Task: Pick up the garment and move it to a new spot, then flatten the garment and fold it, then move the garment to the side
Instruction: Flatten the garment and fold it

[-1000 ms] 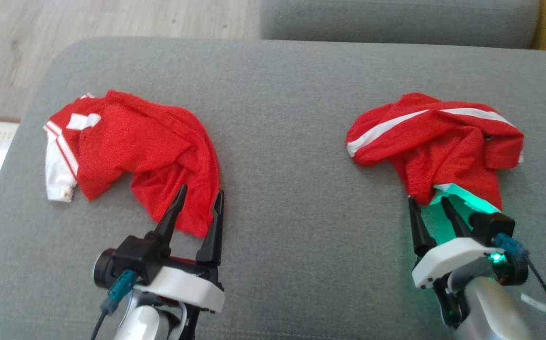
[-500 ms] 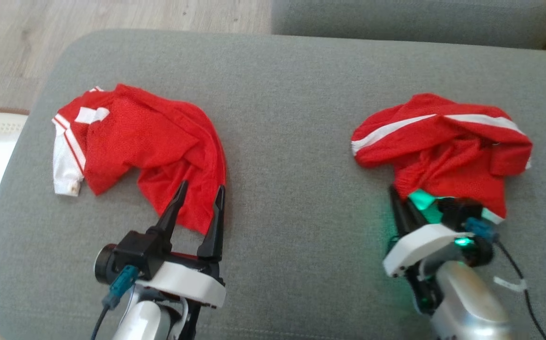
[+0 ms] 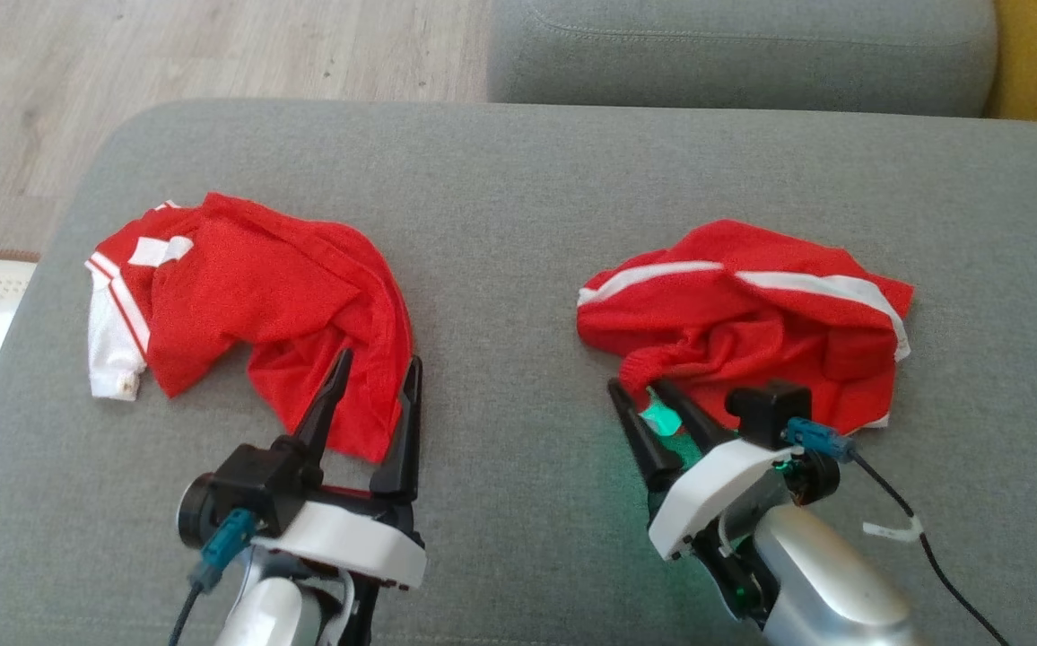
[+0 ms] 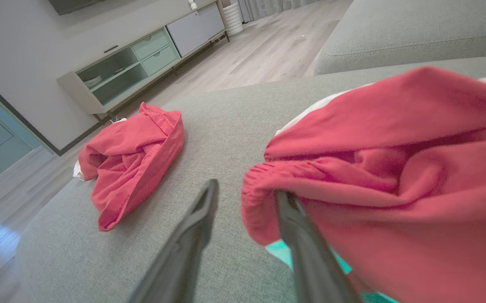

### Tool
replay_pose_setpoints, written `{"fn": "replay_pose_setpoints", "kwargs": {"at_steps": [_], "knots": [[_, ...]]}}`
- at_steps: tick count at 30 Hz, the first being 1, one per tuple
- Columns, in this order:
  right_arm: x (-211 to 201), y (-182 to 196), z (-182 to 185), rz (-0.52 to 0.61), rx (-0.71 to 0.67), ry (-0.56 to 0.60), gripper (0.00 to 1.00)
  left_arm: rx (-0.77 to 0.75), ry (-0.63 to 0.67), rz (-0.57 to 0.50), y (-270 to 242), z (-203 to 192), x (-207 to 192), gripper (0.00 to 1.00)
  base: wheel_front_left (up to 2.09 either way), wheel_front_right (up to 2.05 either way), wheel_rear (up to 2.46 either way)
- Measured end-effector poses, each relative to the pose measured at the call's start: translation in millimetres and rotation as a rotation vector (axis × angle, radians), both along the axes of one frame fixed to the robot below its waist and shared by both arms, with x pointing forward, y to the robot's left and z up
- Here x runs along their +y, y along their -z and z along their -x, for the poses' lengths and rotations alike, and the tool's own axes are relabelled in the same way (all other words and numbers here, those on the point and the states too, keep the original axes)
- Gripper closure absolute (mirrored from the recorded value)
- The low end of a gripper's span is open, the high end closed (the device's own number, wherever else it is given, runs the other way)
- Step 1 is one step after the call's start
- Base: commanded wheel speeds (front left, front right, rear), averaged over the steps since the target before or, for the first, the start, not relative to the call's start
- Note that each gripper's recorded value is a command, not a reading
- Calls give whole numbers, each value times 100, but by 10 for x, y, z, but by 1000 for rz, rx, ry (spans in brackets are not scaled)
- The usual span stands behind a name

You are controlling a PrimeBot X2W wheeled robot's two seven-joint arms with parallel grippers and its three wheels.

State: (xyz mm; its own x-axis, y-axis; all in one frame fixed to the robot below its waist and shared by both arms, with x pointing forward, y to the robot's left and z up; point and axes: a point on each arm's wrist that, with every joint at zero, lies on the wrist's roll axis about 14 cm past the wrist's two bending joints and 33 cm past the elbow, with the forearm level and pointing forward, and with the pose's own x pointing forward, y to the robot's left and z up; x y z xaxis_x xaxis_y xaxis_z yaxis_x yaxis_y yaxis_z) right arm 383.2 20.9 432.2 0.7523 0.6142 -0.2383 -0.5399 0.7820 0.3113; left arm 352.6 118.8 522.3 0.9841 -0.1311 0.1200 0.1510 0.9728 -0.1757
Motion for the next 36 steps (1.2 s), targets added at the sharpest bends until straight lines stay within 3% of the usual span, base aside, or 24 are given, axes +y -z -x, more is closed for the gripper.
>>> {"fn": "replay_pose_setpoints", "kwargs": {"at_steps": [7, 12, 25, 36], "knots": [[-143, 12, -11, 38, -12, 29, 0, -12, 24, 8, -40, -10, -72, 0, 0, 0, 0], [-394, -81, -53, 29, -48, 117, 0, -32, 47, 26, -112, -1, -149, 0, 0, 0, 0], [-1716, -82, 168, -15, -97, 559, 0, -55, 142, 46, -200, -16, -467, 0, 0, 0, 0], [-1985, 165, 225, 15, -17, 645, 0, -19, 155, 47, -85, -16, -506, 0, 0, 0, 0]]}}
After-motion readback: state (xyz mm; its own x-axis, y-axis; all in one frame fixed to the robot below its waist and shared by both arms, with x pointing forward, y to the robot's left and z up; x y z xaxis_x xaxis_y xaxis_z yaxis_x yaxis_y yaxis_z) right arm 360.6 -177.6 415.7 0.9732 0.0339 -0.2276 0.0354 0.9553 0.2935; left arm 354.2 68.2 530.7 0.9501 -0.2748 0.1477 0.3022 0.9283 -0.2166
